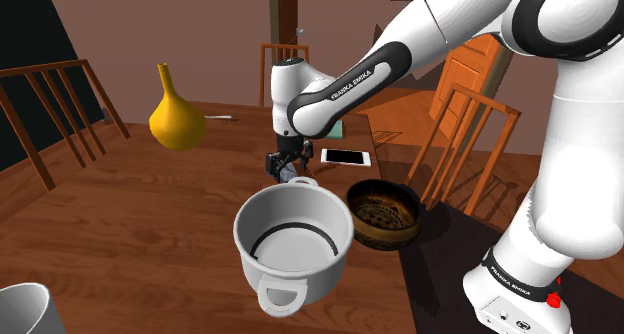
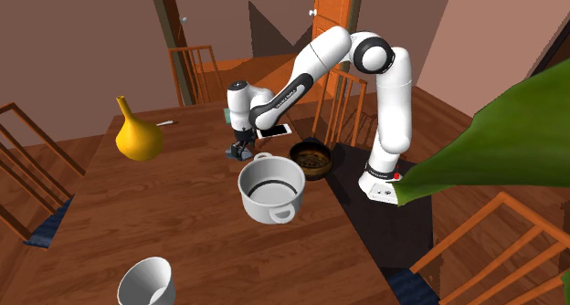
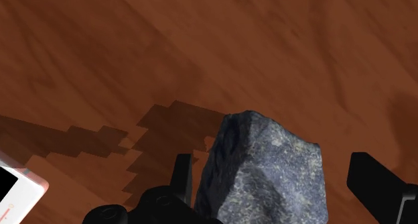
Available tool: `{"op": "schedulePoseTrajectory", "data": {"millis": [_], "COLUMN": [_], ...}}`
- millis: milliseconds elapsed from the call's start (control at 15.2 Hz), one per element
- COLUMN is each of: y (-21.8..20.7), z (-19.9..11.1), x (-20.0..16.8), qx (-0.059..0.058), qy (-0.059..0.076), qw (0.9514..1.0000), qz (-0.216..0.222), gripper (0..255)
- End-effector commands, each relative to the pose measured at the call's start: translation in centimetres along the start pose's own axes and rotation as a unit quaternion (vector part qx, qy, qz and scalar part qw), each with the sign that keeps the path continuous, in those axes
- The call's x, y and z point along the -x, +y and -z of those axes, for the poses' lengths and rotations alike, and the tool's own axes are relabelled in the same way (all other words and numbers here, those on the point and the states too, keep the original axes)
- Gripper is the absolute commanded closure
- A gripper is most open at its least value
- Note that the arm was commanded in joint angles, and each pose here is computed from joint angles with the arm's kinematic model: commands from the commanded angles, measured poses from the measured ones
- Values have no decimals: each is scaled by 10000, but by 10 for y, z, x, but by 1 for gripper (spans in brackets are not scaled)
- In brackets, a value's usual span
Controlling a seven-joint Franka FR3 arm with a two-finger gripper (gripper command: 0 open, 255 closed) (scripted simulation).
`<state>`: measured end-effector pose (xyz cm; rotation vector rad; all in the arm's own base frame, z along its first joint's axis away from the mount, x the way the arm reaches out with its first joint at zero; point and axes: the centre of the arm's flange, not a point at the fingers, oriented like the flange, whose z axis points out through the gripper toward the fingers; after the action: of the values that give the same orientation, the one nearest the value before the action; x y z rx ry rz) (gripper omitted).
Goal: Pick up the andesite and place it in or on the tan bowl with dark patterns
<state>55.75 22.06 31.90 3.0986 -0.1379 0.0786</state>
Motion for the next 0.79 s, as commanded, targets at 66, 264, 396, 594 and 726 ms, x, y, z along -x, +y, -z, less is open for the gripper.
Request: {"op": "schedulePoseTrajectory", "data": {"millis": [66,264,396,594,726], "y": [0,0,0,0,0], "z": [0,0,0,0,0], "x": [0,0,0,0,0], "qx": [0,0,0,0,0], "qy": [1,1,1,1,1], "qw": [10000,10000,10000,10000,10000], "qz": [0,0,0,0,0], "gripper": [0,255,255,255,255]}}
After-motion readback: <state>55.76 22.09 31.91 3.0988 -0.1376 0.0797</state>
